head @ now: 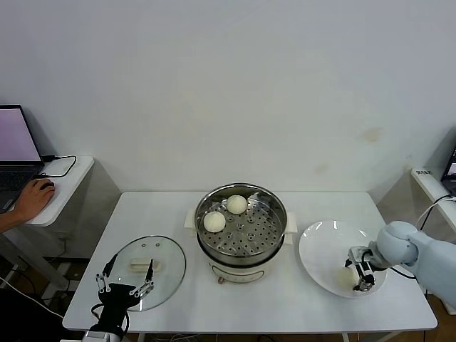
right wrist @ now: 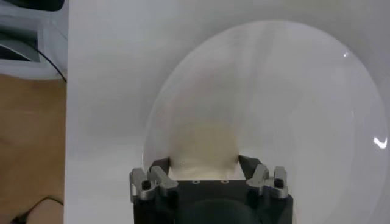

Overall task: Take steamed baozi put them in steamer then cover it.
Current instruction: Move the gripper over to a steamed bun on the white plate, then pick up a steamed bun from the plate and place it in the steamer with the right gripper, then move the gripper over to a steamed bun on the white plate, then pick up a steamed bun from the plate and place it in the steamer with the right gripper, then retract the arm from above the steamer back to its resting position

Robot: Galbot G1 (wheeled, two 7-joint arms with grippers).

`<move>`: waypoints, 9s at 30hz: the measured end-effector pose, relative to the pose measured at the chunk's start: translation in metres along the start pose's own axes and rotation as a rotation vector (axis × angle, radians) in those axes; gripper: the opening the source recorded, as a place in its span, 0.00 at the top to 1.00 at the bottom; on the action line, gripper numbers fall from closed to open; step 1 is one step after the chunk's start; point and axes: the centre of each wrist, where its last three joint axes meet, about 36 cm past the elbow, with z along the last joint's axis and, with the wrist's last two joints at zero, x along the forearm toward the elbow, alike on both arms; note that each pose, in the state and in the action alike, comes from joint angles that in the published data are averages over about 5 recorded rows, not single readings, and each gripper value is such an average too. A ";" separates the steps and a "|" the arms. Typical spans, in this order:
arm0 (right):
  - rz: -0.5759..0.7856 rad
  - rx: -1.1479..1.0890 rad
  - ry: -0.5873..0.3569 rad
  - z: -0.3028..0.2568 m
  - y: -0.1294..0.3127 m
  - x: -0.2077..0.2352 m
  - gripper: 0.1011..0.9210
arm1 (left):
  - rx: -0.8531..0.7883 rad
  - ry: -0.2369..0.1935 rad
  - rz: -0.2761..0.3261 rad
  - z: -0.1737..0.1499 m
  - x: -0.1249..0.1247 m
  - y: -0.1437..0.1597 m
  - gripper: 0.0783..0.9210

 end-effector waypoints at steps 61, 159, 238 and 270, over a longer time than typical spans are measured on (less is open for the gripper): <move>0.139 0.890 -0.255 -0.300 -0.125 0.142 0.35 | 0.035 -0.036 -0.038 -0.013 0.000 0.004 0.12; 0.097 -0.093 0.047 0.076 -0.047 -0.016 0.31 | 0.003 -0.016 0.015 -0.004 -0.002 -0.002 0.12; 0.190 -0.065 -0.219 -0.239 -0.120 0.126 0.12 | 0.022 -0.049 0.002 -0.012 -0.006 0.003 0.12; 1.048 -0.571 -1.207 -0.107 0.051 0.014 0.12 | 0.011 -0.037 -0.022 0.017 -0.015 -0.019 0.12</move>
